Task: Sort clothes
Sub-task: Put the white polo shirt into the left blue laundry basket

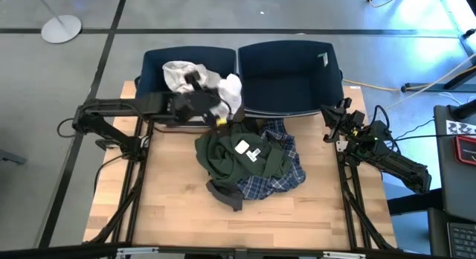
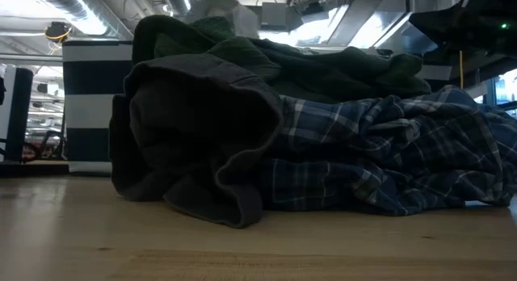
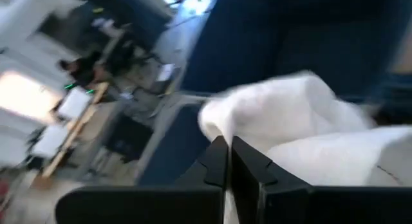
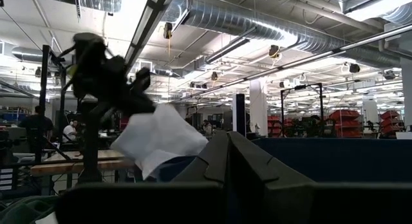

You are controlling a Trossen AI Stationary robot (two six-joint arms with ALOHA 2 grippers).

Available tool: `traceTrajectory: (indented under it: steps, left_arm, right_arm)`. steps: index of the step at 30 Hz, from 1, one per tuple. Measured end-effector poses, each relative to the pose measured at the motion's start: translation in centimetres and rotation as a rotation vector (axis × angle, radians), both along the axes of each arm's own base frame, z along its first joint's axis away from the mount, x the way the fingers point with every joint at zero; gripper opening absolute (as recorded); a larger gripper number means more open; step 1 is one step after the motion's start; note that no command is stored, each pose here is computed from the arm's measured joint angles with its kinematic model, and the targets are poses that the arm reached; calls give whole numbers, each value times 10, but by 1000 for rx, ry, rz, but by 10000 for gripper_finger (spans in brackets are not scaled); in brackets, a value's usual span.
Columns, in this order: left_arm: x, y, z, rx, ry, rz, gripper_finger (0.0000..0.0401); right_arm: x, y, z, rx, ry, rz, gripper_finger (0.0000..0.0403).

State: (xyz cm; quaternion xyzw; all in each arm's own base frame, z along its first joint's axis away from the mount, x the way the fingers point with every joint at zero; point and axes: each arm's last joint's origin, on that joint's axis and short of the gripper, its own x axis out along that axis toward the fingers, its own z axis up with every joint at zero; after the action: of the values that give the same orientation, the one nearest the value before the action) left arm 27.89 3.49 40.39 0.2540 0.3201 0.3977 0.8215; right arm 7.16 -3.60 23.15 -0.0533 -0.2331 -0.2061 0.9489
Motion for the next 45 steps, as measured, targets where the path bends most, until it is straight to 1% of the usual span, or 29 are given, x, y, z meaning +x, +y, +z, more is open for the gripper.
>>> traceTrajectory:
  steps: [3, 6, 8, 11, 14, 18, 21, 23, 26, 30, 32, 35, 37, 39, 41, 43, 45]
  left_arm:
    - [-16, 18, 12, 33, -27, 96, 6]
    - [-33, 40, 18, 26, -54, 203, 3]
    - [-42, 56, 17, 17, -55, 279, 2]
    - [-54, 78, 9, -4, -16, 385, 7]
    - [-66, 96, 2, -58, 1, 461, 8]
    - [-75, 111, -11, -166, -39, 502, 4]
    - [-79, 119, -23, -250, -38, 489, 4]
    - [-80, 122, -31, -299, -35, 478, 12]
    - [-83, 127, -41, -341, -31, 489, 39]
    - [-89, 132, -49, -367, -30, 540, 87]
    - [-90, 133, -50, -383, -39, 545, 113]
    - [-90, 133, -50, -462, -76, 485, 146]
    - [-87, 132, -46, -517, -98, 409, 163]
    - [-84, 129, -35, -556, -167, 321, 176]
    - [-78, 122, -23, -605, -255, 185, 184]
    - [-68, 110, -13, -647, -330, 6, 187]
    - [-56, 95, -6, -662, -368, -161, 187]
  right_arm:
    - [0, 0, 0, 1, 2, 0, 19]
    - [0, 0, 0, 2, 5, 0, 19]
    - [0, 0, 0, 2, 5, 0, 19]
    - [0, 0, 0, 2, 5, -1, 19]
    - [0, 0, 0, 1, 5, -1, 19]
    - [0, 0, 0, 3, 4, -10, 19]
    - [0, -1, -1, 6, 4, -16, 19]
    - [0, -1, -1, 6, 4, -16, 19]
    - [0, -1, -1, 6, 4, -16, 19]
    - [0, -1, -1, 6, 4, -15, 19]
    - [0, -1, -1, 6, 5, -16, 19]
    - [0, -1, -1, 6, 4, -15, 19]
    - [0, -1, -1, 6, 4, -15, 19]
    - [0, -1, -1, 6, 4, -16, 19]
    - [0, -1, -1, 6, 4, -16, 19]
    - [0, -1, -1, 6, 4, -16, 19]
    - [0, -1, -1, 6, 4, -16, 19]
